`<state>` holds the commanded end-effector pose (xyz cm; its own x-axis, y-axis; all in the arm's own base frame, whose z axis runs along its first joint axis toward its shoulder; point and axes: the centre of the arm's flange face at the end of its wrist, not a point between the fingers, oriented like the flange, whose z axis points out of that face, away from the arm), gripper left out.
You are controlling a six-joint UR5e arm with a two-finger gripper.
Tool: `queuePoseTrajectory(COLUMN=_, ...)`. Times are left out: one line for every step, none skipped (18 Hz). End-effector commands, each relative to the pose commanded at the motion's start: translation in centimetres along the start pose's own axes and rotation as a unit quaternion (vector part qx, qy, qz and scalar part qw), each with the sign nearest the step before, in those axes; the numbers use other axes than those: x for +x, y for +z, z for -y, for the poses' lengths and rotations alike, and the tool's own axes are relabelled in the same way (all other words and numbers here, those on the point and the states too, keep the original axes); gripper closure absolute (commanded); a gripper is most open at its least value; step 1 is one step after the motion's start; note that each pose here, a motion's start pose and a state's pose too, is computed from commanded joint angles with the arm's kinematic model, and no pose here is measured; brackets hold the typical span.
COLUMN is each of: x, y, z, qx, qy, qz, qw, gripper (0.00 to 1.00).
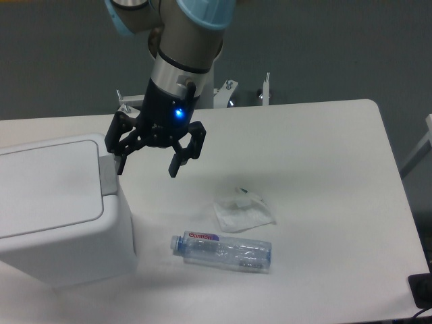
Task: Open the trash can
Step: 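Push the gripper finger against the lid edge to flip the lid open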
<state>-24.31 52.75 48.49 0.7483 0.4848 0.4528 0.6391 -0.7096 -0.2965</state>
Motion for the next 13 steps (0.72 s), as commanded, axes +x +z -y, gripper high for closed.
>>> queuePoseTrajectory(x=0.4, y=0.4, z=-0.2, qx=-0.003, qy=0.004, qz=-0.001, qw=1.0000, gripper=0.00)
queuePoseTrajectory(x=0.3, y=0.6, z=-0.3, qx=-0.005, qy=0.002, qz=-0.001, qw=1.0000, gripper=0.00)
queuePoseTrajectory(x=0.4, y=0.8, z=-0.4, qx=-0.007, qy=0.002, qz=-0.001, qw=1.0000, gripper=0.00)
queuePoseTrajectory(x=0.2, y=1.0, z=-0.6, qx=-0.010, qy=0.001, qz=-0.001, qw=1.0000, gripper=0.00)
queuePoseTrajectory(x=0.2, y=1.1, z=-0.7, qx=-0.010, qy=0.000, qz=-0.001, qw=0.9999, gripper=0.00)
queuePoseTrajectory(x=0.1, y=1.2, z=-0.8, qx=-0.012, qy=0.000, qz=-0.001, qw=0.9999, gripper=0.00)
queuePoseTrajectory(x=0.1, y=1.2, z=-0.7, qx=-0.011, qy=0.000, qz=-0.001, qw=0.9999, gripper=0.00)
queuePoseTrajectory(x=0.1, y=1.2, z=-0.7, qx=-0.011, qy=0.000, qz=-0.001, qw=0.9999, gripper=0.00)
queuePoseTrajectory(x=0.2, y=1.3, z=-0.8, qx=-0.012, qy=0.000, qz=-0.001, qw=0.9999, gripper=0.00)
queuePoseTrajectory(x=0.1, y=1.5, z=-0.8, qx=-0.013, qy=0.001, qz=-0.002, qw=0.9999, gripper=0.00)
queuePoseTrajectory(x=0.2, y=1.7, z=-0.8, qx=-0.010, qy=0.003, qz=-0.002, qw=0.9999, gripper=0.00)
queuePoseTrajectory(x=0.2, y=1.9, z=-0.9, qx=-0.009, qy=0.004, qz=-0.002, qw=0.9999, gripper=0.00)
queuePoseTrajectory(x=0.2, y=2.0, z=-1.0, qx=-0.009, qy=0.005, qz=-0.002, qw=0.9999, gripper=0.00)
